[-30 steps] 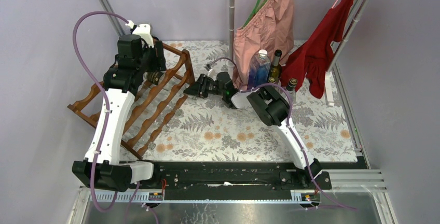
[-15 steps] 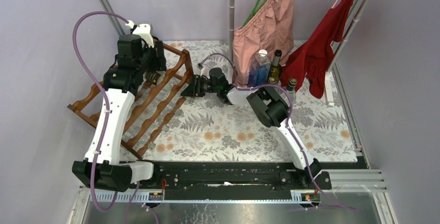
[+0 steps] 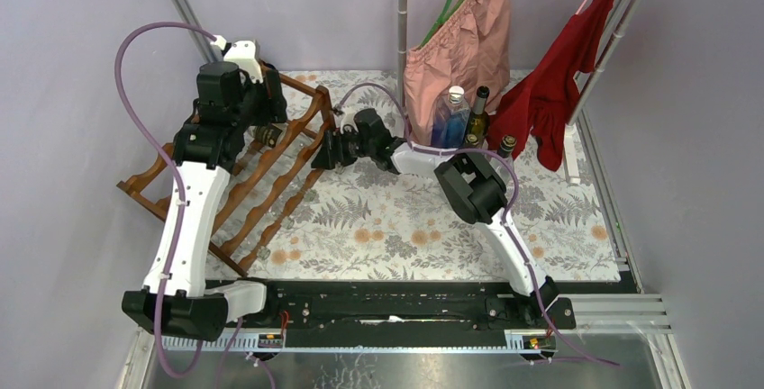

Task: Put the wine bottle on the wine rack
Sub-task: Place the wine bottle in the wine rack, then move the wine rack to the corner of the board.

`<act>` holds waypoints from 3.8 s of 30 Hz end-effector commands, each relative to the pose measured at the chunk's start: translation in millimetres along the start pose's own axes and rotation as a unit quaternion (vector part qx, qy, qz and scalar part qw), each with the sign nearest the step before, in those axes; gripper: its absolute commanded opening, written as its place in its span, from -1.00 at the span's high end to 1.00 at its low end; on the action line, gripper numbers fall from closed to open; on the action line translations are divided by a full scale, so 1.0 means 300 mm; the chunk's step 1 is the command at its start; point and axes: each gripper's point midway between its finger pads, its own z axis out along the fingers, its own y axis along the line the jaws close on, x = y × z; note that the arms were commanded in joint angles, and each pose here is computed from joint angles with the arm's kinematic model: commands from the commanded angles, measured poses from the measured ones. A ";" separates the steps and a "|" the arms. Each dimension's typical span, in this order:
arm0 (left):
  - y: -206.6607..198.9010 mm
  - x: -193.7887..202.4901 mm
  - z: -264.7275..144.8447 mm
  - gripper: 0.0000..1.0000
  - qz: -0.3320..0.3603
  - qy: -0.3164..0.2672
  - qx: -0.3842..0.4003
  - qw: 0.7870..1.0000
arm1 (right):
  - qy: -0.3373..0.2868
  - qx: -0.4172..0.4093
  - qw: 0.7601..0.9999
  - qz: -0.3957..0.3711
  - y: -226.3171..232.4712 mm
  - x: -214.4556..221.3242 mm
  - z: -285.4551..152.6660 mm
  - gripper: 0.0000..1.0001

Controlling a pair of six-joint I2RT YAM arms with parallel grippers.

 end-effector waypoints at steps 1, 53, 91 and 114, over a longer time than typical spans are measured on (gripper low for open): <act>-0.019 -0.103 -0.049 -0.46 -0.003 -0.055 0.012 0.998 | -0.011 0.025 0.997 -0.076 0.038 -0.098 -0.065 -0.58; -0.056 -0.145 -0.155 -0.47 -0.013 -0.102 0.044 0.994 | 0.065 -0.020 0.979 -0.192 0.076 -0.005 -0.088 0.35; -0.140 0.152 0.018 -0.47 0.032 0.108 0.140 0.984 | 0.131 -0.272 0.884 -0.356 0.621 -0.035 -0.756 -0.66; -0.146 0.204 0.310 0.74 0.106 0.119 0.138 0.977 | -0.067 -0.182 0.902 -0.387 0.770 -0.536 -1.116 -0.71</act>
